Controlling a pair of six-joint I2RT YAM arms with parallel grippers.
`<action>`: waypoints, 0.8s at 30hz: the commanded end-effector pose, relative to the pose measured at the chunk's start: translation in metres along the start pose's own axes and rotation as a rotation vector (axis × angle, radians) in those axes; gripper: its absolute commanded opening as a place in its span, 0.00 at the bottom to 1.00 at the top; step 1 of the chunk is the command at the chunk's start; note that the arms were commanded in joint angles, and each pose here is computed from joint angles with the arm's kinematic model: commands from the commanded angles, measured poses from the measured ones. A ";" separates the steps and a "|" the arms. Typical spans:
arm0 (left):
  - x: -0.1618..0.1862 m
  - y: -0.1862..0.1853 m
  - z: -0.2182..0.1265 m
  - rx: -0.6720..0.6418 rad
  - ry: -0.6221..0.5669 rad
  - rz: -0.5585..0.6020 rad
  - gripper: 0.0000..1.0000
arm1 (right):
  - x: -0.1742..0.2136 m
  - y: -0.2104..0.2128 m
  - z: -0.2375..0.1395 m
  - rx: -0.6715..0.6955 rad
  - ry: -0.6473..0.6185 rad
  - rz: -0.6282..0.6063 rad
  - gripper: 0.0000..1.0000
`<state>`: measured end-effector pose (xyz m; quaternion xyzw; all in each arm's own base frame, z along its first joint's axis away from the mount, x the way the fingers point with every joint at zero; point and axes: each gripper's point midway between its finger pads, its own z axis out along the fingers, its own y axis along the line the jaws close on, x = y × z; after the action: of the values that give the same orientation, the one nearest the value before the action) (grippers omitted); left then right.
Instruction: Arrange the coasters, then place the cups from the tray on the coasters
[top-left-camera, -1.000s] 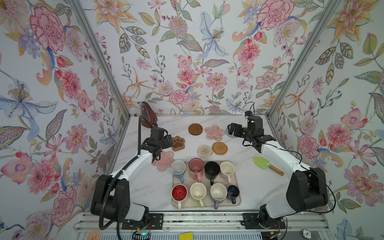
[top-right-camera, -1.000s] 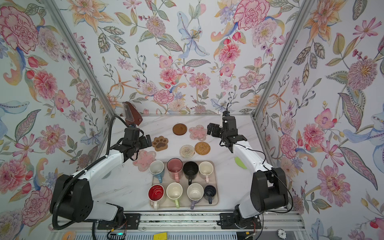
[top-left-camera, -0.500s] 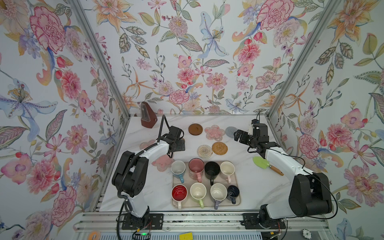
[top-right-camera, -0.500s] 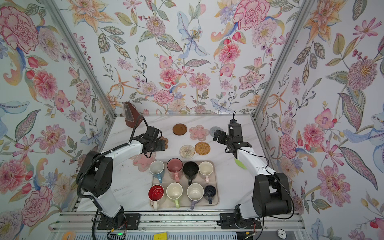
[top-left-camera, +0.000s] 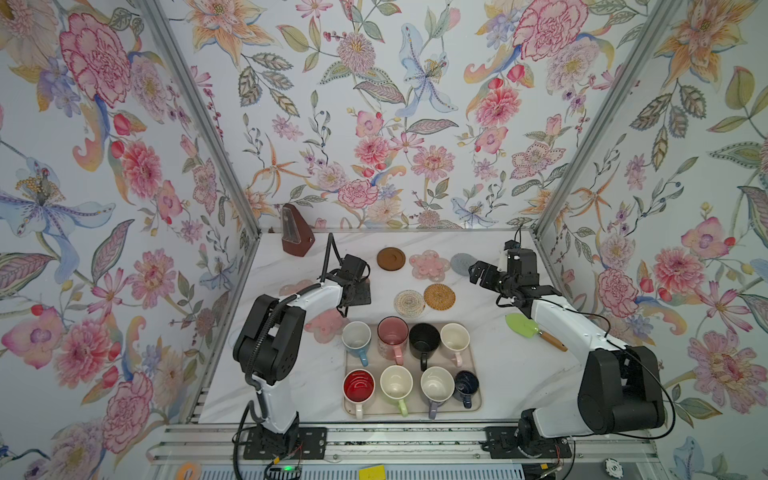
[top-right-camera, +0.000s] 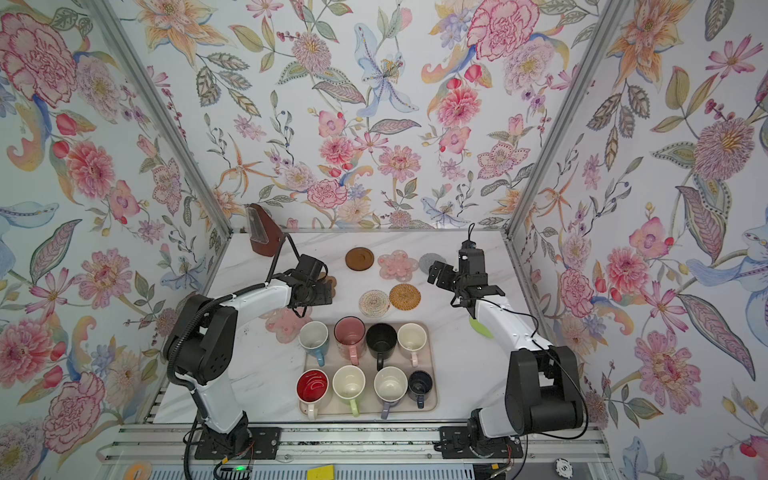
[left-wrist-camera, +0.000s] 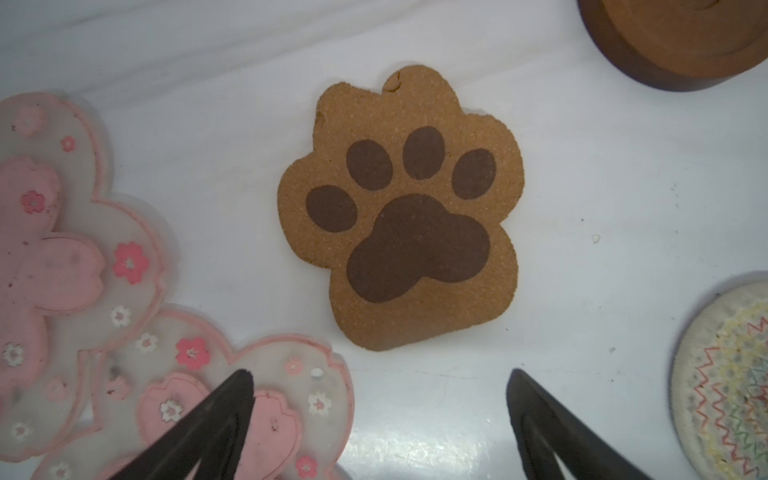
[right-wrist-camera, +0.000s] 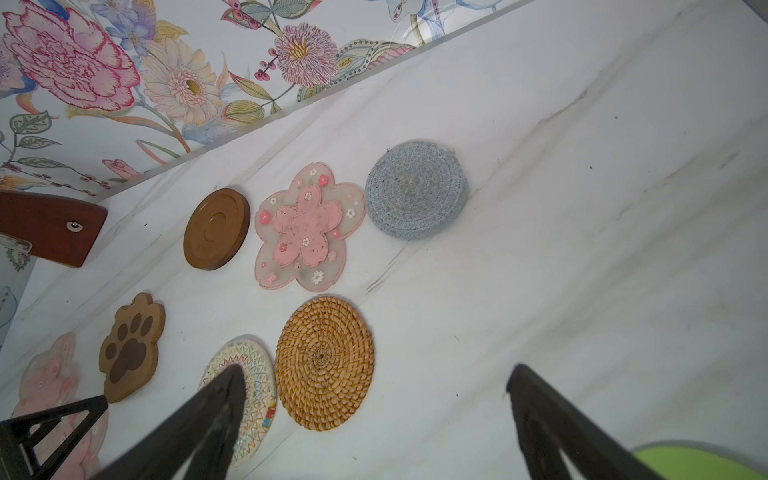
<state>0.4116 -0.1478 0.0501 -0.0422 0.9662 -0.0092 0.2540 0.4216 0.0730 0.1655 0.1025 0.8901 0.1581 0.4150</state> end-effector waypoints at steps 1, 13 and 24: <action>0.000 -0.007 0.006 0.006 0.022 -0.003 0.94 | -0.004 0.000 -0.009 -0.009 -0.023 0.014 0.99; -0.004 -0.018 0.018 0.009 0.084 0.024 0.87 | -0.003 -0.004 -0.012 -0.005 -0.027 0.021 0.99; 0.008 -0.011 0.017 -0.024 0.120 0.041 0.85 | -0.002 -0.006 -0.012 -0.006 -0.025 0.031 0.99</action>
<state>0.4209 -0.1584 0.0364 -0.0365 0.9763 -0.0034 0.2131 0.4148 0.0676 0.1690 0.1094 0.8867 0.1609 0.4195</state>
